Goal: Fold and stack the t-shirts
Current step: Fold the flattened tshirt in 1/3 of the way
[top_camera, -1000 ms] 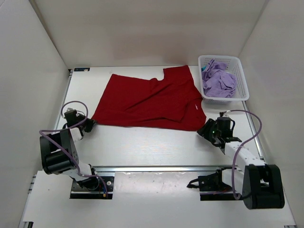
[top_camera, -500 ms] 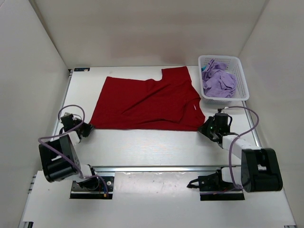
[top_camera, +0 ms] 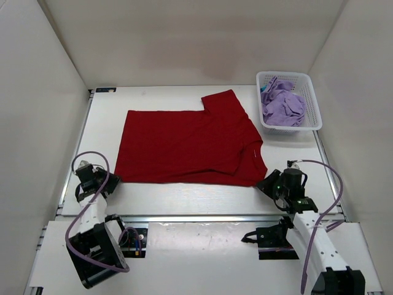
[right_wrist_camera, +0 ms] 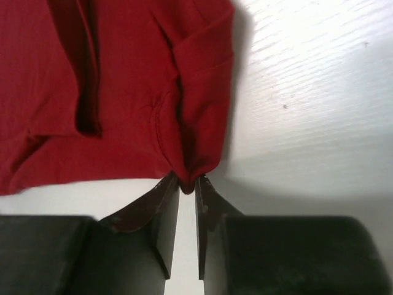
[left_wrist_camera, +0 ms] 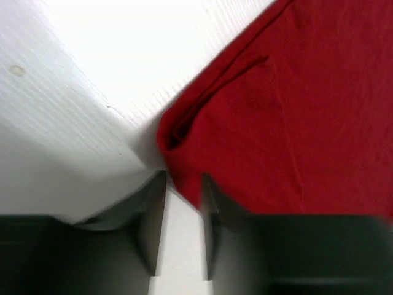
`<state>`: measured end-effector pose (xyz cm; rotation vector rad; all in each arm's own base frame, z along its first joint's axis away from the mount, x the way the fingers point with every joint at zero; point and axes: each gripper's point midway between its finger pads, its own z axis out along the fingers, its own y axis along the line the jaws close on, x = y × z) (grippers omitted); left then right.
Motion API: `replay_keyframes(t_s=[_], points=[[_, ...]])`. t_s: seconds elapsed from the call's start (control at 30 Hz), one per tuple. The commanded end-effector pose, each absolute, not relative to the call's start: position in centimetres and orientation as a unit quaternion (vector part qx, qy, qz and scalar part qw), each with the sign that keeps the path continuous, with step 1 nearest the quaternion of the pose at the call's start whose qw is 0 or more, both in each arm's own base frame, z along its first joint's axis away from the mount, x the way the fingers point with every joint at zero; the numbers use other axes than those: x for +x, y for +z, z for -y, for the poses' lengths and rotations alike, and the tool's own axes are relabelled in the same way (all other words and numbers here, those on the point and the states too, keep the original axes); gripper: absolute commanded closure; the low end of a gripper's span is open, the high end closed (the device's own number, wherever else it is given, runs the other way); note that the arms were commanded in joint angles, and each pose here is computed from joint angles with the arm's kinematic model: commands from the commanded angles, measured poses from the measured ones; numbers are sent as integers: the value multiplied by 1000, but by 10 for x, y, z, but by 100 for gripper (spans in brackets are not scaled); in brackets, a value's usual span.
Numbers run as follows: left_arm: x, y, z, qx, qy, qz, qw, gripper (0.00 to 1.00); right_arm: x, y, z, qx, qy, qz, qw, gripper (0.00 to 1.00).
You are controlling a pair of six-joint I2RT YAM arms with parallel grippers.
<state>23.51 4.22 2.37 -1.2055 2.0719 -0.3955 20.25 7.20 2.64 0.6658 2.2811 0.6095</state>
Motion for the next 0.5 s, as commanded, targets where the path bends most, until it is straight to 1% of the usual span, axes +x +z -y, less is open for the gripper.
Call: replay_keyframes(t_s=[0.0, 0.03, 0.07, 0.1, 0.13, 0.2, 0.23, 0.3, 0.33, 0.37, 0.4, 0.43, 0.47], points=[[234, 32, -47, -449, -125, -812, 352, 56, 202, 33, -68, 281, 239, -865, 341, 70], [237, 34, -47, -449, -129, -811, 352, 52, 205, 41, -70, 278, 251, -861, 345, 60], [240, 39, -49, -447, -132, -809, 359, 39, 207, 46, -71, 267, 254, -862, 349, 56], [241, 40, -46, -442, -141, -808, 362, 35, 212, 53, -66, 271, 249, -858, 359, 55], [248, 51, -51, -439, -137, -803, 378, 25, 218, 66, -61, 259, 236, -857, 377, 54], [258, 64, -48, -419, -139, -807, 393, 8, 223, 80, -60, 233, 221, -862, 392, 54], [266, 73, -44, -403, -142, -809, 404, 5, 227, 94, -64, 209, 218, -863, 405, 54], [277, 88, -32, -365, -145, -815, 427, 6, 232, 106, -77, 172, 229, -868, 406, 60], [285, 99, -20, -333, -155, -815, 449, 23, 236, 108, -90, 148, 239, -872, 400, 70], [290, 104, -3, -307, -168, -817, 457, 47, 237, 105, -102, 127, 243, -880, 388, 86], [291, 106, 7, -295, -175, -818, 460, 60, 240, 105, -111, 114, 250, -881, 386, 93], [295, 111, 28, -266, -194, -820, 468, 67, 244, 103, -124, 94, 254, -884, 382, 99], [294, 108, 52, -235, -208, -830, 462, 70, 248, 100, -135, 78, 260, -885, 378, 100]])
